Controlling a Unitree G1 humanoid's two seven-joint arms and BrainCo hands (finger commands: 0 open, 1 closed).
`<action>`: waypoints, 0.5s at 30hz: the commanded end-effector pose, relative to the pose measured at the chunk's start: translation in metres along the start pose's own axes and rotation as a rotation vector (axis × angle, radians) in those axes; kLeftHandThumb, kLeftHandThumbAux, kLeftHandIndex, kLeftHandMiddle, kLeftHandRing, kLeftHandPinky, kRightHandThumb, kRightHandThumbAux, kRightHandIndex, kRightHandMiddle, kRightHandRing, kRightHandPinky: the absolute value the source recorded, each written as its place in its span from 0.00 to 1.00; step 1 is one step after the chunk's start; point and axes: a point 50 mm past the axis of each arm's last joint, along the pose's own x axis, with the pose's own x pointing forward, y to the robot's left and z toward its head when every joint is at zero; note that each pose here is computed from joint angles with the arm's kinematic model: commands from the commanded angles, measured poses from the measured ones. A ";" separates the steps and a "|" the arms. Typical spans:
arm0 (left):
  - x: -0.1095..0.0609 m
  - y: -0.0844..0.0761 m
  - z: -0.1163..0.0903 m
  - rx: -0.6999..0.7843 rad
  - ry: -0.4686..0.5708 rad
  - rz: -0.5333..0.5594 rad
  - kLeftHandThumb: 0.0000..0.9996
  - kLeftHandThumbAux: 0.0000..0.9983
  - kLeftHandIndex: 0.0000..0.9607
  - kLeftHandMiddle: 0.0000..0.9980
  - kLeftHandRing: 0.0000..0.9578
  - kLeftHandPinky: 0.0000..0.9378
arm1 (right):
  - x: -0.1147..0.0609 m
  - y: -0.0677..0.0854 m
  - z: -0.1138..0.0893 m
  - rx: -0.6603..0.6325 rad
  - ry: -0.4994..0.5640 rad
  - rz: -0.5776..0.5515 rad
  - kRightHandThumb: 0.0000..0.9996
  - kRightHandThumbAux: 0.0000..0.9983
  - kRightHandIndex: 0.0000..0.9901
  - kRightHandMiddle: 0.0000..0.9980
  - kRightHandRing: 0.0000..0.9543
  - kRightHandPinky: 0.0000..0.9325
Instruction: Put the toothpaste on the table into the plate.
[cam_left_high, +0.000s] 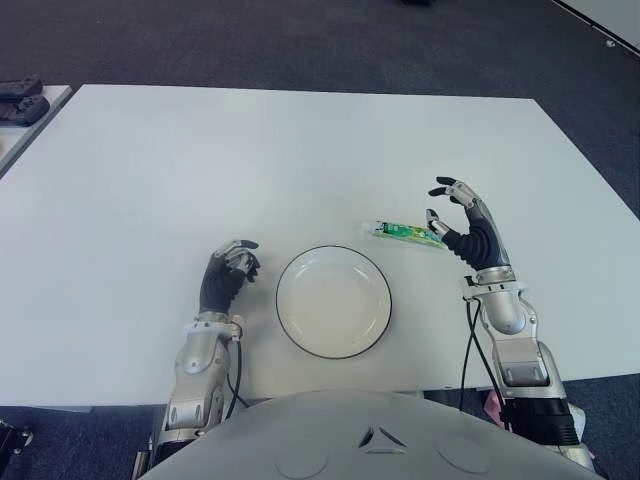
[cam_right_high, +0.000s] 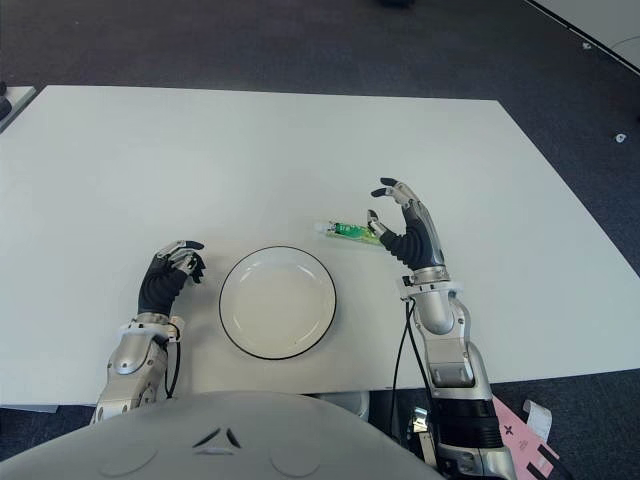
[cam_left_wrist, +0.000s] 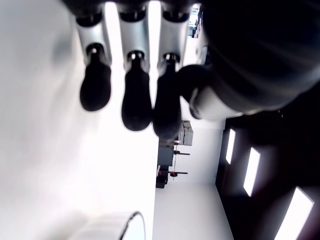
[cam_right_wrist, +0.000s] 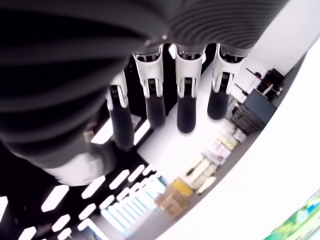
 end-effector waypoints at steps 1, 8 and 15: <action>-0.004 0.000 -0.014 -0.004 0.074 0.018 0.70 0.72 0.45 0.69 0.71 0.72 | 0.017 -0.001 -0.001 -0.066 -0.008 0.058 0.47 0.48 0.11 0.10 0.09 0.09; -0.004 -0.001 -0.014 -0.004 0.082 0.025 0.70 0.72 0.45 0.69 0.71 0.70 | 0.031 0.000 0.000 -0.105 -0.029 0.114 0.49 0.42 0.05 0.04 0.03 0.05; -0.004 -0.002 -0.014 -0.007 0.081 0.026 0.70 0.72 0.45 0.69 0.71 0.71 | 0.042 0.002 0.001 -0.161 -0.062 0.176 0.54 0.38 0.03 0.02 0.00 0.02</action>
